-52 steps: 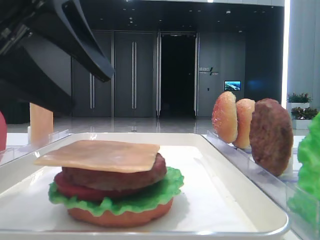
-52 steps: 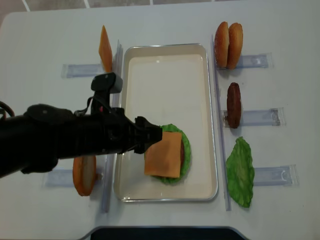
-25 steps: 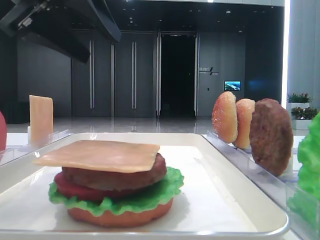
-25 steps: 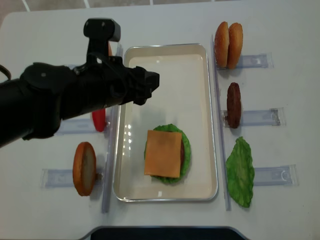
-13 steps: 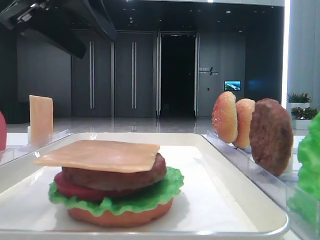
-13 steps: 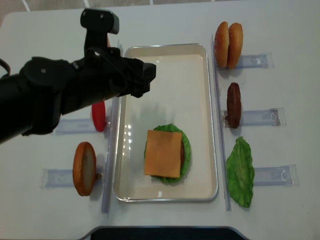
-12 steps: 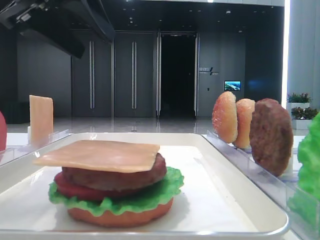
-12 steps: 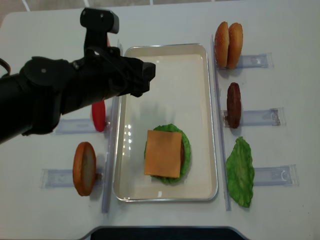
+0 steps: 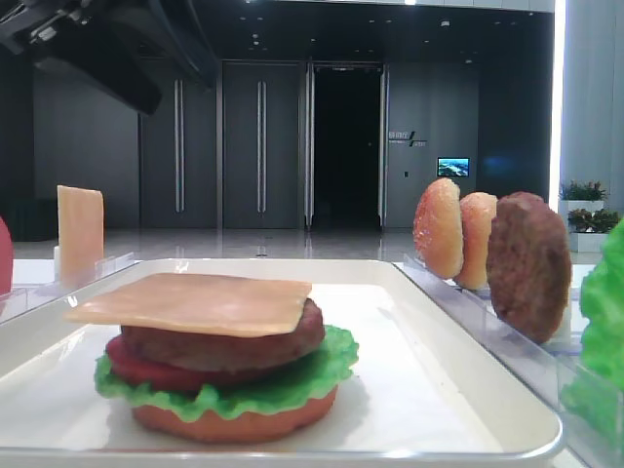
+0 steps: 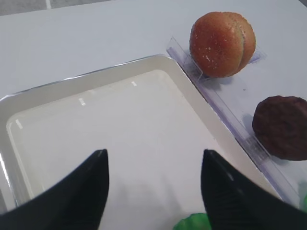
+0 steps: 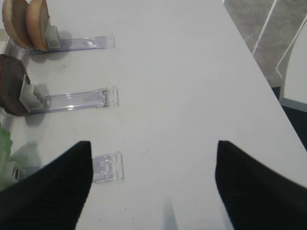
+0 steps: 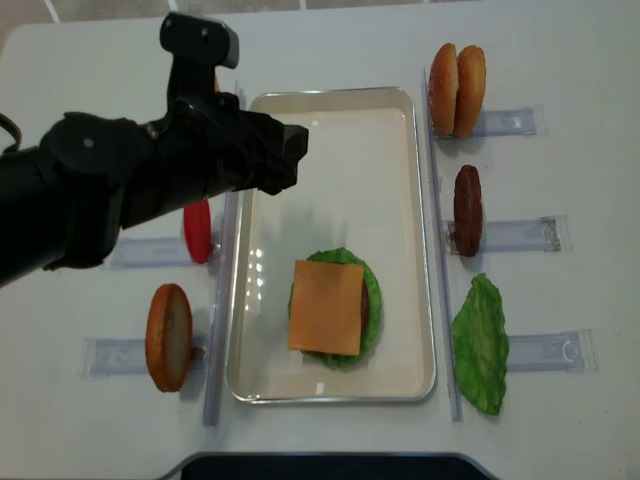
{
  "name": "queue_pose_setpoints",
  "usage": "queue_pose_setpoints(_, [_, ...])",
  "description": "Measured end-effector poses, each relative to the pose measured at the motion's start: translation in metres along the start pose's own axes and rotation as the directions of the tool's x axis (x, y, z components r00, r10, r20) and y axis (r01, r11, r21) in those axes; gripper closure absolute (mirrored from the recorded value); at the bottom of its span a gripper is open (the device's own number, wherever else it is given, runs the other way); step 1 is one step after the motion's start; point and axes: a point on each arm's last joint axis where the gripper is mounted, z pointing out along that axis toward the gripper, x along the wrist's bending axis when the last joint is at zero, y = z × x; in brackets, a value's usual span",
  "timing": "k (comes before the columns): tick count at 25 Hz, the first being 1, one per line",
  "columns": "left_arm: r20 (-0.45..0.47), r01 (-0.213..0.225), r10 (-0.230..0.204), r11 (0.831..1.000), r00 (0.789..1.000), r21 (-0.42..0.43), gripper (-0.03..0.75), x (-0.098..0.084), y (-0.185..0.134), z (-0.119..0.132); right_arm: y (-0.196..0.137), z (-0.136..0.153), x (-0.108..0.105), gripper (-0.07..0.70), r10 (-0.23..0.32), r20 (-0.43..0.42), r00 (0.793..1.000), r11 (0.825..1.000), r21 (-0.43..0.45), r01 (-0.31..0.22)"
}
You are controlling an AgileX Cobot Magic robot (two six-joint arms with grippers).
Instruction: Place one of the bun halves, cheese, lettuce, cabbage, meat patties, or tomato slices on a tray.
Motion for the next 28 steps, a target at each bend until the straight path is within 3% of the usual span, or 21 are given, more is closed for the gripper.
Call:
queue_pose_setpoints(8, [0.0,-0.021,0.021,0.998,1.0,0.054,0.256,0.005,-0.004,0.0,0.0,0.0,0.0,0.097,0.0,0.0,1.0,1.0,0.0,0.0])
queue_pose_setpoints(13, [-0.03,0.012,-0.01,0.996,0.999,0.093,0.267,0.015,-0.006,-0.003,0.0,0.0,0.0,0.097,0.0,0.0,1.0,1.0,0.0,0.0])
queue_pose_setpoints(20, [-0.101,0.026,-0.013,0.992,0.995,0.127,0.269,0.033,-0.001,-0.028,0.0,0.0,0.0,0.097,0.0,0.0,1.0,1.0,0.0,0.0])
queue_pose_setpoints(28, [-0.233,0.104,-0.056,0.974,0.971,0.199,0.269,0.073,-0.005,-0.06,0.0,0.0,0.0,0.097,0.0,0.0,1.0,1.0,0.0,0.0])
